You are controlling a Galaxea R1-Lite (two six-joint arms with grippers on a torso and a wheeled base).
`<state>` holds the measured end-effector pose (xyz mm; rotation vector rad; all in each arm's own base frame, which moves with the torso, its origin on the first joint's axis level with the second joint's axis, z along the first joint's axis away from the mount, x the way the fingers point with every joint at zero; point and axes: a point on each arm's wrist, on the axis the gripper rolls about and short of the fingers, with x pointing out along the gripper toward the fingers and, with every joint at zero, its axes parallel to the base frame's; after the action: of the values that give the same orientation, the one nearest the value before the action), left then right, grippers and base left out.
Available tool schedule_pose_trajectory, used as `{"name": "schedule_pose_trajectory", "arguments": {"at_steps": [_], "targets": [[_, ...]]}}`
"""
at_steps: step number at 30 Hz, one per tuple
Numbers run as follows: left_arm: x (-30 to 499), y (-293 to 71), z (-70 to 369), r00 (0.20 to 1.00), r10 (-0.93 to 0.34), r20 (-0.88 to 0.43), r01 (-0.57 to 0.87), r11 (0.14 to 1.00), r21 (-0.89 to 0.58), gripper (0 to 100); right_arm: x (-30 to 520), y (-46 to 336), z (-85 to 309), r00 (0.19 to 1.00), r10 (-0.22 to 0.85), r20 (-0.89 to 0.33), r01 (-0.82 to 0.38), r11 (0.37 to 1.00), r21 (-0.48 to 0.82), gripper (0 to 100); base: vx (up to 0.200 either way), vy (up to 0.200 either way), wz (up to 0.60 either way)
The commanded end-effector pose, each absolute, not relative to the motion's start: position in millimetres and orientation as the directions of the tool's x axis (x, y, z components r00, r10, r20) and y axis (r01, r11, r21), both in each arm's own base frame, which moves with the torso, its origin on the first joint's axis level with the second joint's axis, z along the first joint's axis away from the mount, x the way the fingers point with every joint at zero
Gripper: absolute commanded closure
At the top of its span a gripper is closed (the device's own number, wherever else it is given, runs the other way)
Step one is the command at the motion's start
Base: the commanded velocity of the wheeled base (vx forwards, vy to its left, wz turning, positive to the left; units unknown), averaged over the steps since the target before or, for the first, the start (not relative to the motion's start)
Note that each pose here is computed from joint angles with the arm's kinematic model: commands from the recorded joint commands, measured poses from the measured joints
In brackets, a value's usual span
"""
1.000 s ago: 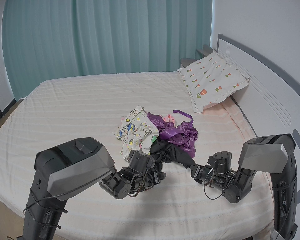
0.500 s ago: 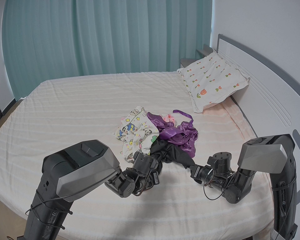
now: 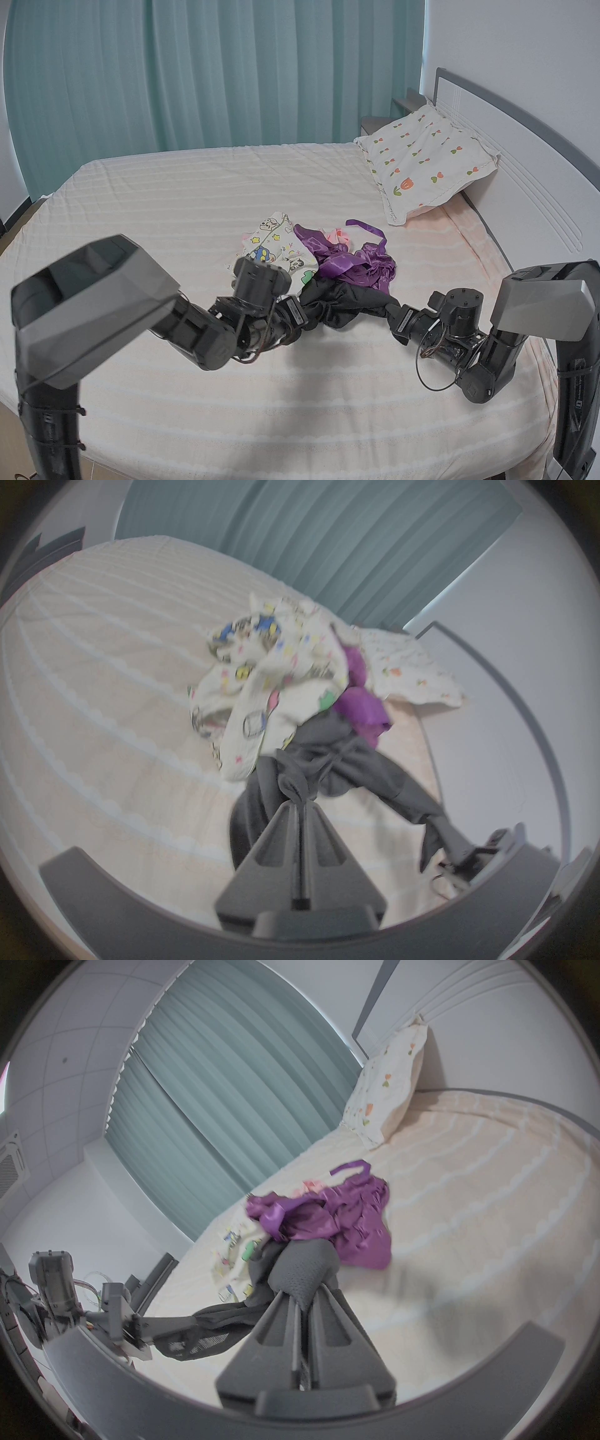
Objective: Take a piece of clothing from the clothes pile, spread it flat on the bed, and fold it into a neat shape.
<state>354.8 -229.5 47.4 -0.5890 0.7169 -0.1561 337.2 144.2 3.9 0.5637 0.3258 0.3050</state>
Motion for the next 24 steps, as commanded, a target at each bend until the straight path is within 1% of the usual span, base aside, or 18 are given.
{"name": "schedule_pose_trajectory", "arguments": {"at_steps": [1,2,3,6,7,9,10,11,14,17,21,24], "targets": [[306.8,-188.1,161.8,0.843,-0.395,-0.365,0.035,0.717,-0.696,100,321.1,128.6,86.8,0.933,0.360,0.020,-0.301,0.748,0.591,100,0.000,0.000,0.00],[306.8,-188.1,161.8,0.843,-0.395,-0.365,0.035,0.717,-0.696,100,321.1,128.6,86.8,0.933,0.360,0.020,-0.301,0.748,0.591,100,0.000,0.000,0.00],[295.6,-173.7,183.5,0.867,-0.388,-0.312,0.055,0.697,-0.715,100,317.4,121.0,112.0,0.935,0.344,0.087,-0.327,0.739,0.589,100,0.000,0.000,0.00],[282.8,-152.7,210.1,0.899,-0.366,-0.240,0.078,0.674,-0.735,100,311.6,108.8,141.0,0.931,0.325,0.166,-0.359,0.730,0.581,100,0.000,0.000,0.00],[282.3,-151.9,210.6,0.901,-0.363,-0.238,0.077,0.674,-0.735,100,311.2,108.7,142.7,0.930,0.326,0.171,-0.363,0.729,0.581,100,0.000,0.000,0.00],[271.0,-131.5,229.0,0.925,-0.332,-0.183,0.088,0.657,-0.748,100,303.8,96.3,170.6,0.920,0.314,0.234,-0.392,0.723,0.569,100,0.000,0.000,0.00],[269.2,-129.1,231.3,0.928,-0.329,-0.176,0.090,0.655,-0.750,100,303.0,94.5,173.3,0.921,0.310,0.238,-0.391,0.724,0.568,100,0.000,0.000,0.00],[259.8,-116.8,240.2,0.939,-0.312,-0.147,0.096,0.647,-0.756,100,299.4,86.1,189.9,0.916,0.296,0.271,-0.400,0.725,0.560,100,0.000,0.000,0.00],[248.1,-101.8,241.3,0.950,-0.278,-0.140,0.083,0.659,-0.747,100,296.1,75.5,206.8,0.910,0.287,0.299,-0.409,0.728,0.550,100,0.000,0.000,0.00],[236.9,-91.6,247.3,0.959,-0.260,-0.116,0.088,0.657,-0.748,100,293.1,70.3,214.0,0.910,0.284,0.301,-0.409,0.731,0.546,100,0.000,0.000,0.00],[225.3,-81.4,246.0,0.965,-0.238,-0.114,0.075,0.662,-0.746,100,289.9,74.3,196.1,0.924,0.306,0.229,-0.382,0.735,0.560,100,0.000,0.000,0.00],[218.3,-78.8,238.9,0.962,-0.238,-0.134,0.062,0.667,-0.742,100,286.9,75.9,188.9,0.928,0.314,0.201,-0.372,0.734,0.568,100,0.000,0.000,0.00]]}}
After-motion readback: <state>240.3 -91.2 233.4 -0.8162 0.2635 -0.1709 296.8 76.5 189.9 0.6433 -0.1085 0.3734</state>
